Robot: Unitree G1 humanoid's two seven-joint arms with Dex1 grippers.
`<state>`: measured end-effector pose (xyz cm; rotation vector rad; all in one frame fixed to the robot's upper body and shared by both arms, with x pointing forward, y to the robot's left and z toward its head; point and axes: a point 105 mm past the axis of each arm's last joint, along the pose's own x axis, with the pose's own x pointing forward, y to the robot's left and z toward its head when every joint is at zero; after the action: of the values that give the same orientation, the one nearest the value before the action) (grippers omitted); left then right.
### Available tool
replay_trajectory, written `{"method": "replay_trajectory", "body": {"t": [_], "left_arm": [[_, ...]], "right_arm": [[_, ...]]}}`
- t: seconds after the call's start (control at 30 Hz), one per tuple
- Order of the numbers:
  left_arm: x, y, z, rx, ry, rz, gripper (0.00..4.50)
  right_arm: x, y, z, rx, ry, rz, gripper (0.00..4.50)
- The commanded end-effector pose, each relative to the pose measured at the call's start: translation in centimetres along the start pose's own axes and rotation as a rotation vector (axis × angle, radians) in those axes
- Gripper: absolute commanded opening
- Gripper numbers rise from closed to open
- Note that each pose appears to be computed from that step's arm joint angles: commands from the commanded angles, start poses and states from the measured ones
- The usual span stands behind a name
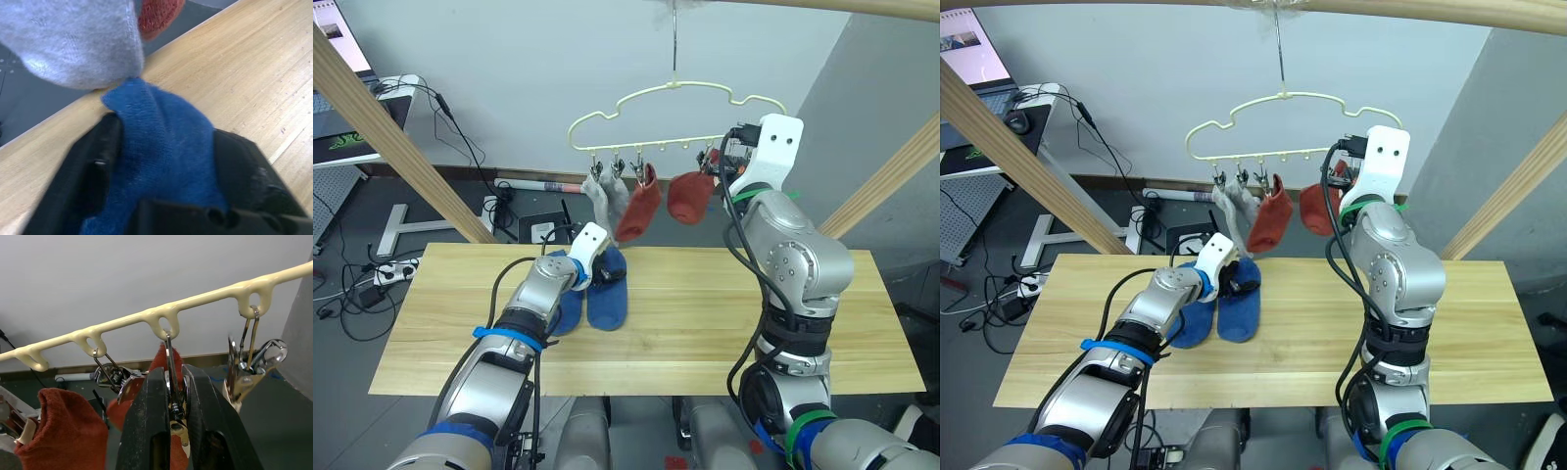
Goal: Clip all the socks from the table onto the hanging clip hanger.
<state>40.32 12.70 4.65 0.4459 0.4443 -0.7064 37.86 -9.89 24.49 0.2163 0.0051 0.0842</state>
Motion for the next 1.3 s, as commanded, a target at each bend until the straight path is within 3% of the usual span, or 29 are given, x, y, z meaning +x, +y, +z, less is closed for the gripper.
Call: {"method": "replay_trajectory", "body": {"t": [0.03, 0.23, 0.27, 0.4, 0.53, 0.8, 1.07, 1.3], "left_arm": [[0.1, -0.4, -1.6, -0.027, 0.047, -0.011, 1.87], [0.1, -0.9, -1.4, -0.059, 0.034, -0.040, 0.15], [0.0, -1.1, -1.2, -0.064, 0.026, -0.052, 0.03], [-0.2, -2.0, 0.4, -0.101, -0.050, -0.116, 0.03], [-0.9, -3.0, 3.6, -0.149, -0.179, -0.198, 0.03], [-2.9, -5.7, 12.2, -0.201, -0.432, -0.347, 0.03], [-2.7, -7.5, 17.3, -0.179, -0.537, -0.402, 0.03], [-2.0, -7.5, 19.6, -0.182, -0.587, -0.387, 0.03]], "right_arm": [[-0.6, 0.3, 1.5, 0.027, -0.057, 0.019, 0.11], [-0.6, 0.2, 1.5, 0.047, -0.047, 0.021, 0.11], [-0.6, 0.2, 1.5, 0.055, -0.045, 0.021, 0.11], [-0.6, 0.2, 1.6, 0.095, -0.036, 0.022, 0.11], [-0.7, 0.3, 2.0, 0.160, -0.033, 0.023, 0.11], [-0.7, 0.2, 2.6, 0.234, -0.023, 0.027, 0.11], [-0.6, 0.4, 2.8, 0.270, -0.011, 0.039, 0.11], [-0.6, 0.7, 2.8, 0.273, -0.003, 0.047, 0.11]]}}
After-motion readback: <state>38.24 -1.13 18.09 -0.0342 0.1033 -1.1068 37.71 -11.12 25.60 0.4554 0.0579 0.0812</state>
